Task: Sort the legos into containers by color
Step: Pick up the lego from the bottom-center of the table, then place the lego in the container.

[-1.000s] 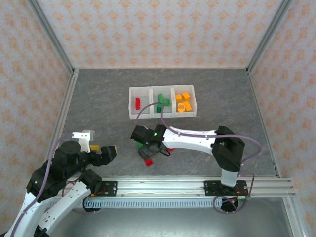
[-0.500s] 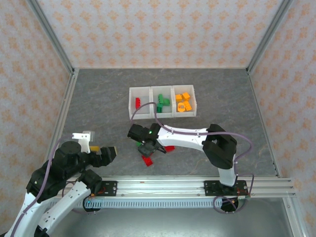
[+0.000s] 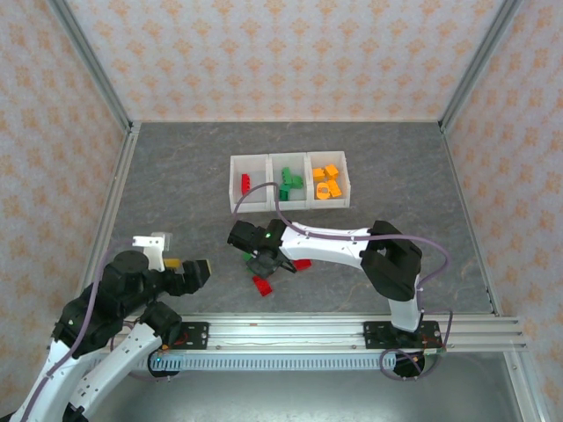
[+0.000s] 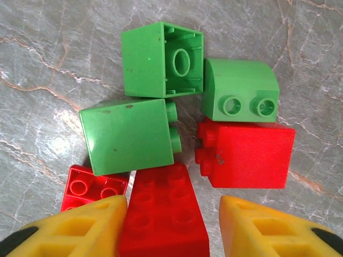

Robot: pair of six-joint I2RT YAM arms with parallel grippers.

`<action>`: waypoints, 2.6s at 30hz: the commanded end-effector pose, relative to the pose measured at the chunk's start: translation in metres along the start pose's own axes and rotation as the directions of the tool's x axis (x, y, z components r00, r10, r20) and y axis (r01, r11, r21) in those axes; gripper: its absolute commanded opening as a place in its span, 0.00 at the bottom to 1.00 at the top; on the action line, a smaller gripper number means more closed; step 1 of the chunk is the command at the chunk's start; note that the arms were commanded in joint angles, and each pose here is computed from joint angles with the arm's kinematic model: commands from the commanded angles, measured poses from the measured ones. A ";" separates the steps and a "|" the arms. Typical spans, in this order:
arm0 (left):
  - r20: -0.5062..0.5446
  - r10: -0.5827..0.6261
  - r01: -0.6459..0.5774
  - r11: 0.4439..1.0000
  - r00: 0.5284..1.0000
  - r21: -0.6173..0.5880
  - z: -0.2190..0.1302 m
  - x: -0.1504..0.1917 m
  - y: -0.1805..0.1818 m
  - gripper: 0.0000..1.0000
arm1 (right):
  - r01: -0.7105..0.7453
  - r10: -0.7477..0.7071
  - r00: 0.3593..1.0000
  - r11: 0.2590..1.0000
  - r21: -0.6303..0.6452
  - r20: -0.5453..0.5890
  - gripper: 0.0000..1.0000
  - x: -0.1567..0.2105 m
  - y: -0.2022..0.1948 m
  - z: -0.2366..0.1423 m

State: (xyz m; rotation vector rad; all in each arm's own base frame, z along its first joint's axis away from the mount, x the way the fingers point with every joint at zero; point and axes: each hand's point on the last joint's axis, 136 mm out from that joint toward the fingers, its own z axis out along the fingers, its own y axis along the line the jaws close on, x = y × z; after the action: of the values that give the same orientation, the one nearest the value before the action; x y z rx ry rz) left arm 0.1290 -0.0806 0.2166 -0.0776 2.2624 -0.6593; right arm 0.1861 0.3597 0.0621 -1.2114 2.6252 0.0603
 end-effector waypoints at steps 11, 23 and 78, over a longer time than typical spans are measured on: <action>0.069 0.008 -0.010 1.000 0.998 0.025 0.003 -0.010 -0.003 0.99 | -0.015 0.015 0.999 1.000 -0.005 -0.040 0.33 0.016 -0.003 -0.003; 0.099 0.005 -0.009 0.999 0.995 0.040 0.004 -0.021 -0.009 0.99 | -0.070 0.070 0.981 0.998 -0.005 0.178 0.24 -0.035 -0.022 -0.100; 0.113 -0.088 0.093 0.995 0.990 -0.036 0.017 -0.019 0.008 0.99 | -0.187 0.068 0.956 0.891 0.415 0.285 0.34 -0.210 -0.199 0.063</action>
State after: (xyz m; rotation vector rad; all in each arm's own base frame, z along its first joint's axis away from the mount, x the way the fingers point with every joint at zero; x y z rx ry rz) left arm 0.1534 -0.0782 0.2148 -0.2067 2.1948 -0.6402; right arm 0.4771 0.4036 0.0833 -0.7915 2.2975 -0.2264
